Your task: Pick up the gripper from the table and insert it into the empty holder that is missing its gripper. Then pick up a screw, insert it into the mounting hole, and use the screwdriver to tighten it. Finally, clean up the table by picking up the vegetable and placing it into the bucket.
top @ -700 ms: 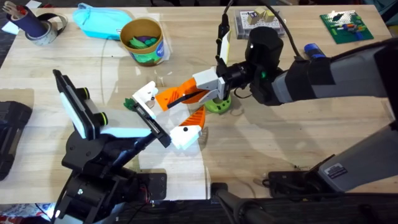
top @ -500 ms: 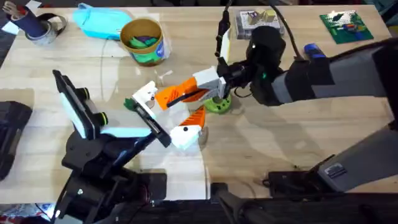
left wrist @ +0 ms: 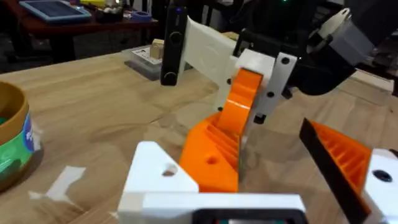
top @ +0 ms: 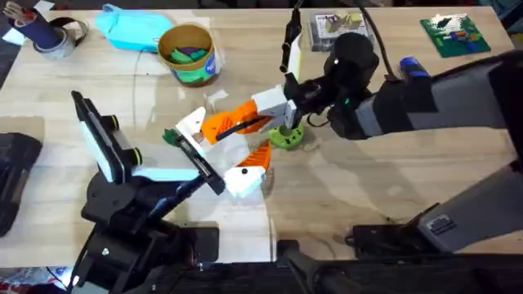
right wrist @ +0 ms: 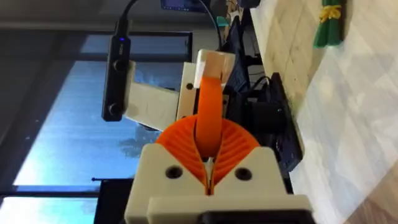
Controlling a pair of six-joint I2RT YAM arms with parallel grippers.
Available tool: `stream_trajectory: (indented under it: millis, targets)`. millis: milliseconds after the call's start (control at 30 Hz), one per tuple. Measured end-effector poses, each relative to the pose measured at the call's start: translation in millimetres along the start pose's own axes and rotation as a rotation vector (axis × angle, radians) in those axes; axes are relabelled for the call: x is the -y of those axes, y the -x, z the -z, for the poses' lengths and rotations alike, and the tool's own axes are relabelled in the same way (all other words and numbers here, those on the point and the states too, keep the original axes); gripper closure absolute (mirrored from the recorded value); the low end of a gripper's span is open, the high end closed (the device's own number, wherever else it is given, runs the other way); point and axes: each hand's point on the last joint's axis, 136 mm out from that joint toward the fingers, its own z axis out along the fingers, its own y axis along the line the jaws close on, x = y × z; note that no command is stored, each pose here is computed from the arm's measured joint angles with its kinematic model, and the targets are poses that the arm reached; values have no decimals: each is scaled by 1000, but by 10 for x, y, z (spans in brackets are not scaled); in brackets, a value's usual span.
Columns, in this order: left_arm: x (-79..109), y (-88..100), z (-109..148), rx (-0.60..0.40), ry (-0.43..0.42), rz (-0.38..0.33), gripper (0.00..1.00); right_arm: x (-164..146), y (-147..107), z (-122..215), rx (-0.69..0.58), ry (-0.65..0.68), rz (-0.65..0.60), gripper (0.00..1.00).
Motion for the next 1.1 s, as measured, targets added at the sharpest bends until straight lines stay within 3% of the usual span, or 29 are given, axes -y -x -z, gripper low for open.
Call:
stream_trajectory:
  millis: [333,1100]
  targets:
    - [-5,-2,0,-1,3,1,14,10,169,-122,-52,-30,-115,978]
    - [-106,10,6,7,58,10,13,77,327,-326,-50,-46,-18,978]
